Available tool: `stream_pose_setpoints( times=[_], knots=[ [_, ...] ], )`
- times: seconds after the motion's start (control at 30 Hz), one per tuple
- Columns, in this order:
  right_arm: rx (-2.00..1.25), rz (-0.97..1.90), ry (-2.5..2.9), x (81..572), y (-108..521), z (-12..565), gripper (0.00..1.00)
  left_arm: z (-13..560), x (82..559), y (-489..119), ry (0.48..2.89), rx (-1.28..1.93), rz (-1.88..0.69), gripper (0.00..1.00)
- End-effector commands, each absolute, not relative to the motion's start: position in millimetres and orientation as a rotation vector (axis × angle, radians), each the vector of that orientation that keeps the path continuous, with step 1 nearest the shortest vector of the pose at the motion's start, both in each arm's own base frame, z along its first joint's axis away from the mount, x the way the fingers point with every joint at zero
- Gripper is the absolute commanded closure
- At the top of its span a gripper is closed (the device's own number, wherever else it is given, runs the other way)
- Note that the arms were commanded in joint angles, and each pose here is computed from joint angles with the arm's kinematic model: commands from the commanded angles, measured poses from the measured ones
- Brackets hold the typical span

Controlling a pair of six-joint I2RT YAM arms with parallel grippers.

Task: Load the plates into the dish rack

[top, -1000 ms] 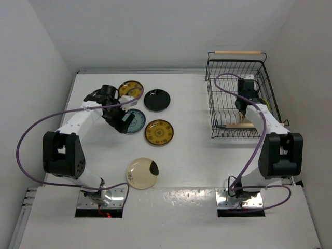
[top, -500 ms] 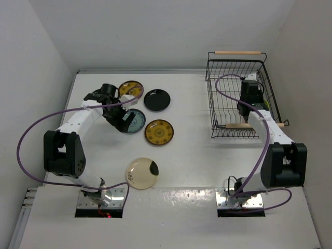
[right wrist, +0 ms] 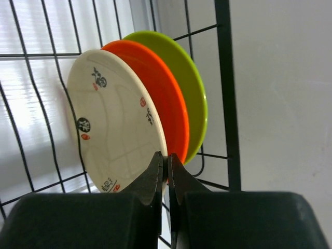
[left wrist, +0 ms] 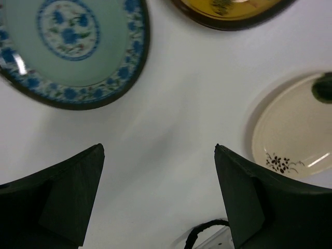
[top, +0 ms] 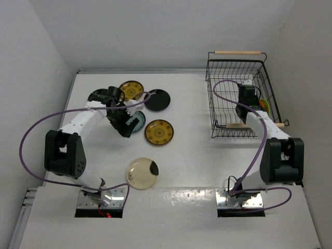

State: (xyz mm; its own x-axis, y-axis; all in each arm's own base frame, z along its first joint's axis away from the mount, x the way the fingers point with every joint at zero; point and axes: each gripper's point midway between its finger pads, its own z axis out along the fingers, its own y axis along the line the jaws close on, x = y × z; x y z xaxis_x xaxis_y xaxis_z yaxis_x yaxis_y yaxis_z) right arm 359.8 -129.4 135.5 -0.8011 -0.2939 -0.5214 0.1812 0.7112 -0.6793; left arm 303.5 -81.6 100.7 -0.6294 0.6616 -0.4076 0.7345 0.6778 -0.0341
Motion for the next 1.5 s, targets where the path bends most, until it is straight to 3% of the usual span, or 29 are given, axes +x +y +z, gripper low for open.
stream_pose_setpoints(
  times=[0.0, 0.07, 0.3, 0.43, 0.53, 0.67, 0.8, 0.87, 0.9, 1.13, 1.3, 1.47],
  knots=[
    [-0.031, -0.934, 2.274, 365, -125, 134, 1.00, 99, 270, -101, 2.481, 1.330, -0.364, 0.08],
    [-0.015, -0.935, 2.273, 365, -127, 135, 0.95, 95, 259, -105, 2.473, 1.381, -0.386, 0.08],
    [0.011, -0.918, 2.291, 364, -131, 139, 0.63, 75, 226, -114, 2.469, 1.533, -0.459, 0.07],
    [0.020, -0.878, 2.264, 370, -129, 159, 0.32, 63, 213, -118, 2.452, 1.610, -0.473, 0.07],
    [0.060, -0.782, 2.236, 377, -113, 183, 0.15, 58, 215, -117, 2.453, 1.625, -0.446, 0.07],
    [0.063, -0.607, 2.128, 381, -67, 240, 0.06, 64, 230, -110, 2.466, 1.517, -0.365, 0.07],
    [-0.043, -0.113, 2.016, 363, 46, 273, 0.13, 88, 265, -107, 2.428, 1.285, -0.369, 0.07],
    [-0.088, 0.023, 2.040, 348, 80, 254, 0.19, 102, 286, -94, 2.435, 1.116, -0.339, 0.07],
    [-0.161, 0.192, 2.080, 331, 131, 236, 0.20, 110, 294, -89, 2.421, 1.051, -0.323, 0.07],
    [-0.632, 0.664, 2.316, 234, 309, 129, 0.20, 143, 335, -16, 2.428, 0.519, -0.111, 0.07],
    [-0.825, 0.769, 2.434, 188, 372, 73, 0.27, 148, 322, 31, 2.441, 0.311, 0.012, 0.07],
    [-0.841, 0.864, 2.571, 153, 385, 21, 0.33, 142, 303, 51, 2.460, 0.232, 0.076, 0.06]
  ],
)
